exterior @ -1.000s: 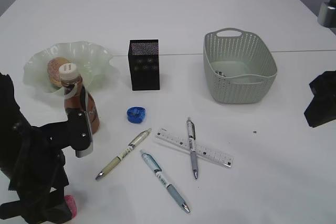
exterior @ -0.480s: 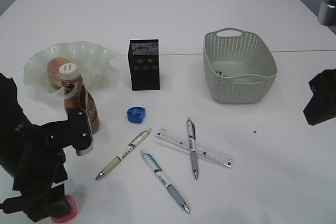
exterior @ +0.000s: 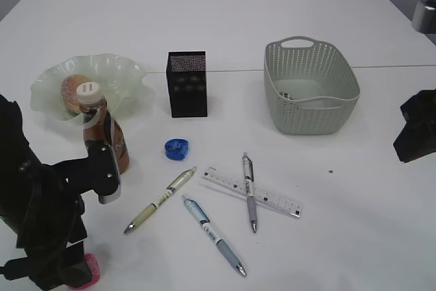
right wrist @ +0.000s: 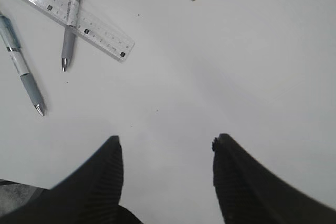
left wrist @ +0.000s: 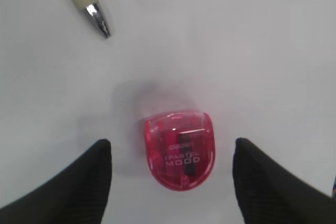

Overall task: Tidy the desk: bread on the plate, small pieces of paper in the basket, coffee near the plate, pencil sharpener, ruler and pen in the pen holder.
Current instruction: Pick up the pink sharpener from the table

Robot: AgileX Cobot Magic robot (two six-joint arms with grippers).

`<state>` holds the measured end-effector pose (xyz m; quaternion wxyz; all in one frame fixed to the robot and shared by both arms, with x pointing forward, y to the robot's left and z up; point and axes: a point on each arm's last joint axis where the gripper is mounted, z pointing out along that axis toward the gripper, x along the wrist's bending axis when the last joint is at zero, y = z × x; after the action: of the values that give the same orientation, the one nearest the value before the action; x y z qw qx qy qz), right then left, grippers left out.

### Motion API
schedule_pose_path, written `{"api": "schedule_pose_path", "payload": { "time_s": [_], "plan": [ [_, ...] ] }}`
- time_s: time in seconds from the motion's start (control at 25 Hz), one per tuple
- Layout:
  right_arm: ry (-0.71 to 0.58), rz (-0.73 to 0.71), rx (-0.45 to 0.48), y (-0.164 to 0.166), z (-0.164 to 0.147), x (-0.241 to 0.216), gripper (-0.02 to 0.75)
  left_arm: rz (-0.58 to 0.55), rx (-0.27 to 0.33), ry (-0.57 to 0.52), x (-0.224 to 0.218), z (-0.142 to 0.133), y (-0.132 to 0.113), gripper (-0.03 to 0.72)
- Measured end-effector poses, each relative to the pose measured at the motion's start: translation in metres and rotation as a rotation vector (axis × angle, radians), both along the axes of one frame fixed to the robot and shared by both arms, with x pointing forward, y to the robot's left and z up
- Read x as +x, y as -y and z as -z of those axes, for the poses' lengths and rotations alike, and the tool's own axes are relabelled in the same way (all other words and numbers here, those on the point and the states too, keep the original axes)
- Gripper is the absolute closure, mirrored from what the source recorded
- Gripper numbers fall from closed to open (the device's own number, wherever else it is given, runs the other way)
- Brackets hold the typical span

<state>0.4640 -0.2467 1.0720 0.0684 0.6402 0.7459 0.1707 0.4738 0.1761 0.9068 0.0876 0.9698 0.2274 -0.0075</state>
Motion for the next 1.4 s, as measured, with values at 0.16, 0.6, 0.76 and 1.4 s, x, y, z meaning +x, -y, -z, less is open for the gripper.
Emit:
{"api": "schedule_pose_path", "payload": {
  "time_s": [0.16, 0.6, 0.76, 1.4],
  "plan": [
    [0.001, 0.000, 0.000, 0.000, 0.000, 0.000, 0.332, -0.008, -0.006, -0.005, 0.000, 0.000, 0.001, 0.159],
    [0.001, 0.000, 0.000, 0.000, 0.000, 0.000, 0.332, -0.009, 0.007, -0.032, 0.000, 0.008, 0.001, 0.159],
    [0.001, 0.000, 0.000, 0.000, 0.000, 0.000, 0.332, -0.009, 0.011, -0.041, 0.000, 0.011, 0.001, 0.159],
    [0.006, 0.001, 0.001, 0.000, 0.000, 0.001, 0.332, -0.017, 0.018, -0.045, 0.003, 0.021, 0.001, 0.211]
  ]
}}
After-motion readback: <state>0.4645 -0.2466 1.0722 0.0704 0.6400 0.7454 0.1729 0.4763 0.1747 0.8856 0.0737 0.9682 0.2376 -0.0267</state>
